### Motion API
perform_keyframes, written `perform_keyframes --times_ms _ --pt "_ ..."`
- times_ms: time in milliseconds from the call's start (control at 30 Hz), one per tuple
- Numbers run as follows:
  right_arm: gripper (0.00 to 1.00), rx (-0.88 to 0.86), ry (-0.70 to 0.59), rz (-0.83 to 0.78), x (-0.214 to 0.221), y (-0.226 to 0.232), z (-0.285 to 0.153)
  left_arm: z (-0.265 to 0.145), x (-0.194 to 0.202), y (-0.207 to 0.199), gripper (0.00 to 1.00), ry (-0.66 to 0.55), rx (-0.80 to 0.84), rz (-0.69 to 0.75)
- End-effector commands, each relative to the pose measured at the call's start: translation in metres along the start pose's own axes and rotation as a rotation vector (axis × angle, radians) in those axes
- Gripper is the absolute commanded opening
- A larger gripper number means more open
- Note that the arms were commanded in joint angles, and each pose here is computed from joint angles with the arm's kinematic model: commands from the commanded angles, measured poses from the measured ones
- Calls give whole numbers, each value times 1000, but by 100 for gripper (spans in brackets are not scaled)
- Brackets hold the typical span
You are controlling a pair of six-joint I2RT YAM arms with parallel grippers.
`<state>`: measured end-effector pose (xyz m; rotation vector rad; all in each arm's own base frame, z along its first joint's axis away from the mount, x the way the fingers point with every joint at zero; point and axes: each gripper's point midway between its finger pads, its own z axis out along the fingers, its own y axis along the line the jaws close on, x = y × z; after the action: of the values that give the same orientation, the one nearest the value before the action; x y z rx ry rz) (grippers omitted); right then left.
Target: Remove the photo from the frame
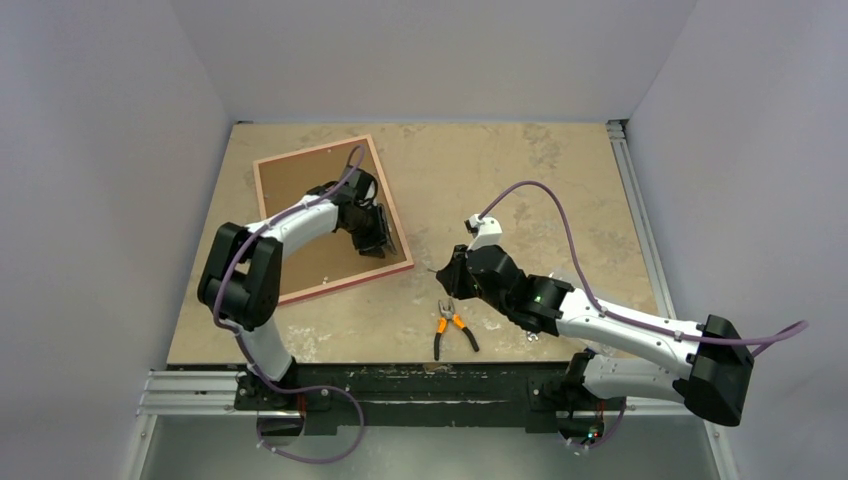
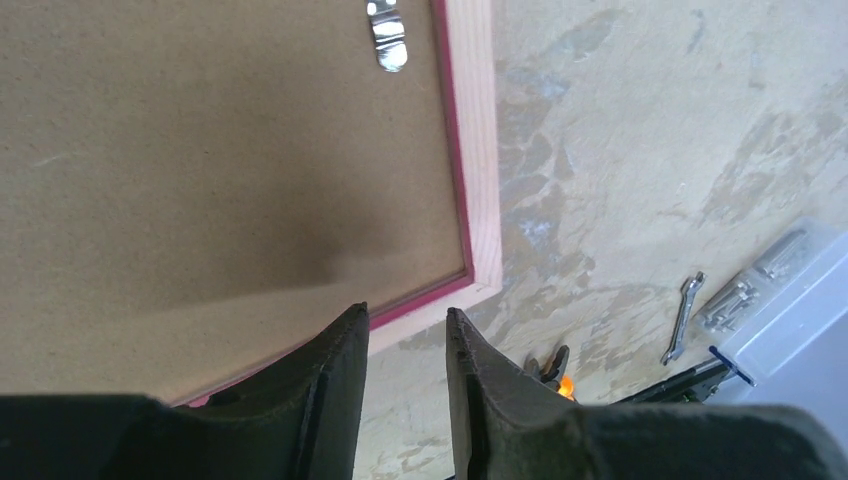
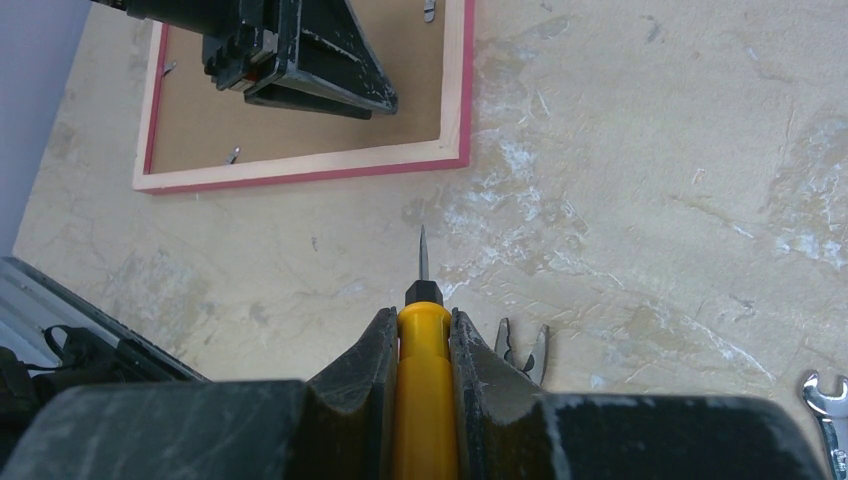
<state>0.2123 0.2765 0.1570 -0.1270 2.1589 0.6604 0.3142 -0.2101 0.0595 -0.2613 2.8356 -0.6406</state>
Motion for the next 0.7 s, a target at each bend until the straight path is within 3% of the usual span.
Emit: perform_keyframes --times_ms 0,300,667 --pt "0 -49 -48 26 -18 14 -4 11 9 0 33 64 38 -19" --pt "0 -52 -30 23 -16 17 -1 6 41 5 35 113 40 -40" --pt "0 -28 21 -37 -22 33 20 -18 119 33 36 177 118 -96"
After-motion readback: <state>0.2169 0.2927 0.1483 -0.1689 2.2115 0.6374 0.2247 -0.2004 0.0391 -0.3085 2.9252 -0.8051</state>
